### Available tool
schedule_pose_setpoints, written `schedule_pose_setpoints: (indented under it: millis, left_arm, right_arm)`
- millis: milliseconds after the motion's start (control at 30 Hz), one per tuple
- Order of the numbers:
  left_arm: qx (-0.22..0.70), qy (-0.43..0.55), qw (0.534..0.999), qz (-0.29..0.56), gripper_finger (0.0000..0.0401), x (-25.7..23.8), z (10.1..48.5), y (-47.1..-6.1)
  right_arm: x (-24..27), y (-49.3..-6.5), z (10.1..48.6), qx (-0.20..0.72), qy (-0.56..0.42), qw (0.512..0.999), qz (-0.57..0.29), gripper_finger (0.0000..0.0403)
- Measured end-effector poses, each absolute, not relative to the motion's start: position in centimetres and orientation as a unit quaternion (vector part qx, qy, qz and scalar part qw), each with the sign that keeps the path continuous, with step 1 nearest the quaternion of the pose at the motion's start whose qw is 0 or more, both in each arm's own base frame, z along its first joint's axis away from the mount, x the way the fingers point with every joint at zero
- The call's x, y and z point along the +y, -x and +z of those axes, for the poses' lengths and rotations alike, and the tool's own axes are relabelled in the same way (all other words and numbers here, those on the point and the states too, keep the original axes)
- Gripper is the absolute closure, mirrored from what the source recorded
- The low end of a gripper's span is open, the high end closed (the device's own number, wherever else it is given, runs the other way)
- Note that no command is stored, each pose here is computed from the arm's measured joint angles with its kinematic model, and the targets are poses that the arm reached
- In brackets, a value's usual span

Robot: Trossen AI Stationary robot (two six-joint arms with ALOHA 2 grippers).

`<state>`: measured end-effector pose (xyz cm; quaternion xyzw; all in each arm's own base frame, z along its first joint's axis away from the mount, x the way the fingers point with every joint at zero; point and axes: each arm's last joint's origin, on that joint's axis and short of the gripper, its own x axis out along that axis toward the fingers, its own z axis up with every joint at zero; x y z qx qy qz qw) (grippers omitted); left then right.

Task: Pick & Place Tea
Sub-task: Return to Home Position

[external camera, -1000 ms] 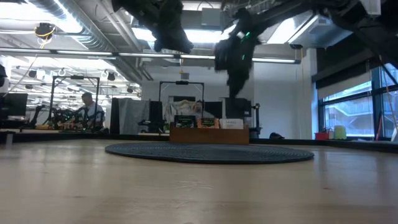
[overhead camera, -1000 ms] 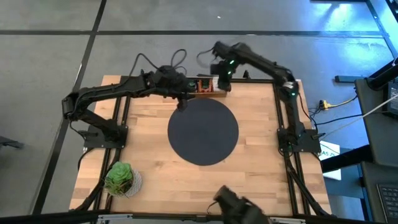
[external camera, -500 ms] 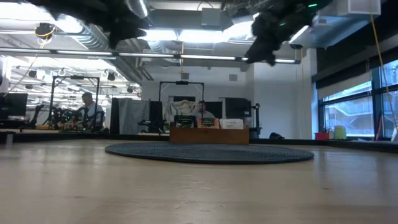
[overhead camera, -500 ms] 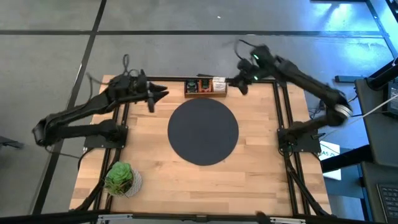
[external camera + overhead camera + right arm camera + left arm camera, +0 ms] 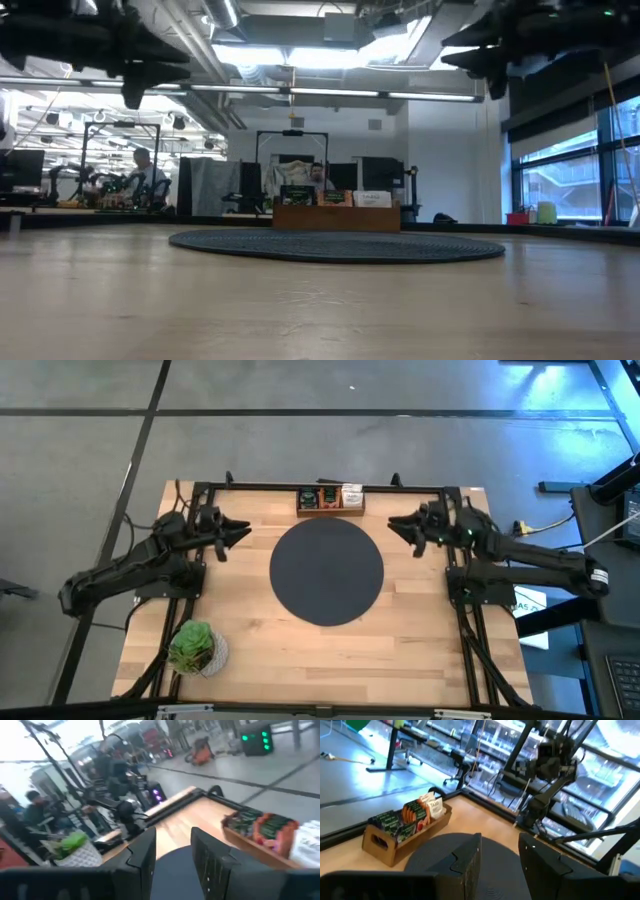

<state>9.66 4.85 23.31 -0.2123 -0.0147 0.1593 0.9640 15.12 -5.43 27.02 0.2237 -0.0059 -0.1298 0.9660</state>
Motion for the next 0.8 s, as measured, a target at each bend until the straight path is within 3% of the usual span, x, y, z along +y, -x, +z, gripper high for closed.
schedule_pose_setpoints:
  millis: [400,800]
  left_arm:
    - [-0.045,0.211,0.943,0.252,0.0274,4.2,19.9,-7.4]
    - [-0.01,0.207,0.938,0.279,0.0274,4.5,18.2,-7.6]
  right_arm:
    - [-2.0,-14.7,24.5,-0.05,-0.207,0.966,-0.145,0.0278]
    - [0.0,-14.5,22.9,-0.08,-0.198,0.967,-0.141,0.0278]
